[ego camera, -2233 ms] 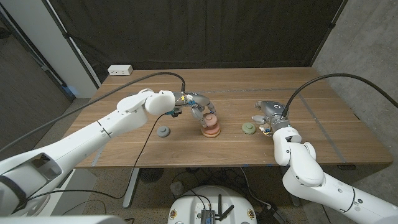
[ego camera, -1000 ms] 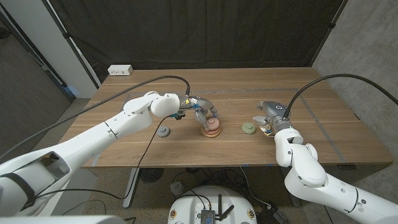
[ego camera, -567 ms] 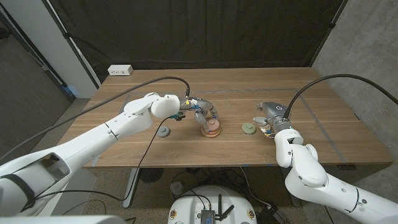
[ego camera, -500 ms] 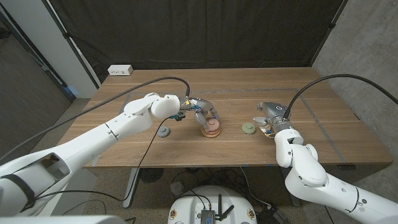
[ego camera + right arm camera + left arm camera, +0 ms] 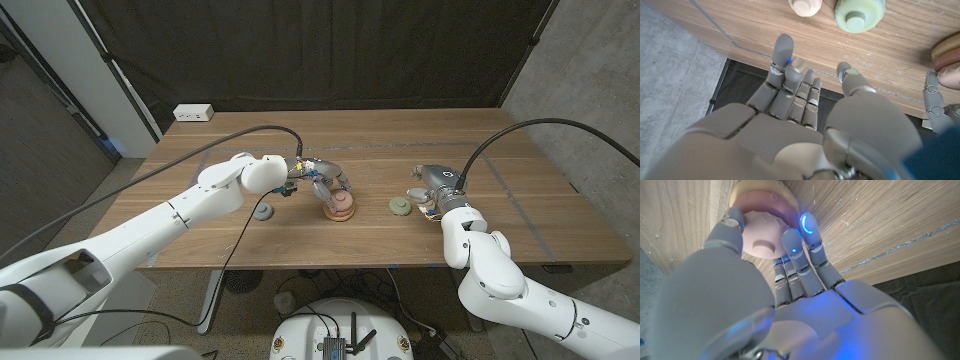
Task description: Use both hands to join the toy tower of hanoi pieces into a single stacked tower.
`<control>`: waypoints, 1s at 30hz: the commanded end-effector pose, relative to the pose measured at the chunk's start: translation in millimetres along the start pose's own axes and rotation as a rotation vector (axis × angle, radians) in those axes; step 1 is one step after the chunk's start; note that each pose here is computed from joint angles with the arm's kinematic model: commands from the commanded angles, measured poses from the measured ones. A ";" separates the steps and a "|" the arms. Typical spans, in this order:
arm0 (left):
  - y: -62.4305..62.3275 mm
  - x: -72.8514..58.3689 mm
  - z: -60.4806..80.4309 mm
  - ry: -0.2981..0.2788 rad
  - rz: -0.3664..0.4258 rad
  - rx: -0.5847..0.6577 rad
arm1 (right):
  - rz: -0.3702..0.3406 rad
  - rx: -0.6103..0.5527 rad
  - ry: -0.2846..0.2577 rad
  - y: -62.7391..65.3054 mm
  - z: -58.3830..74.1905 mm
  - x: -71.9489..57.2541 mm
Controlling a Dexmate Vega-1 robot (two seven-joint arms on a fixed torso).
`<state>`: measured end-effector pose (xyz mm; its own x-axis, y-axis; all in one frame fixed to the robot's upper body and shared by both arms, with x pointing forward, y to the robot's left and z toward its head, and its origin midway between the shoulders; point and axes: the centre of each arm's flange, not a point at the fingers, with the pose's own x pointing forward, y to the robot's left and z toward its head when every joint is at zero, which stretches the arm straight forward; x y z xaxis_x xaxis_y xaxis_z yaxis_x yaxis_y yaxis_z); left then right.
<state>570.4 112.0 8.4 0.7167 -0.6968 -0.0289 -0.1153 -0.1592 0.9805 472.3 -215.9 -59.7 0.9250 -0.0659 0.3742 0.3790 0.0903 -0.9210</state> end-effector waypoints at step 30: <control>-8.6 2.1 -3.1 -0.001 0.001 -0.036 | 0.009 0.003 0.005 1.9 -1.1 1.4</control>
<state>572.6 114.3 4.7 0.7112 -0.7027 -0.0226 -0.1012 -0.1341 0.9858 473.3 -215.6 -60.6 0.9289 -0.0692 0.3639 0.3691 0.0911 -0.9249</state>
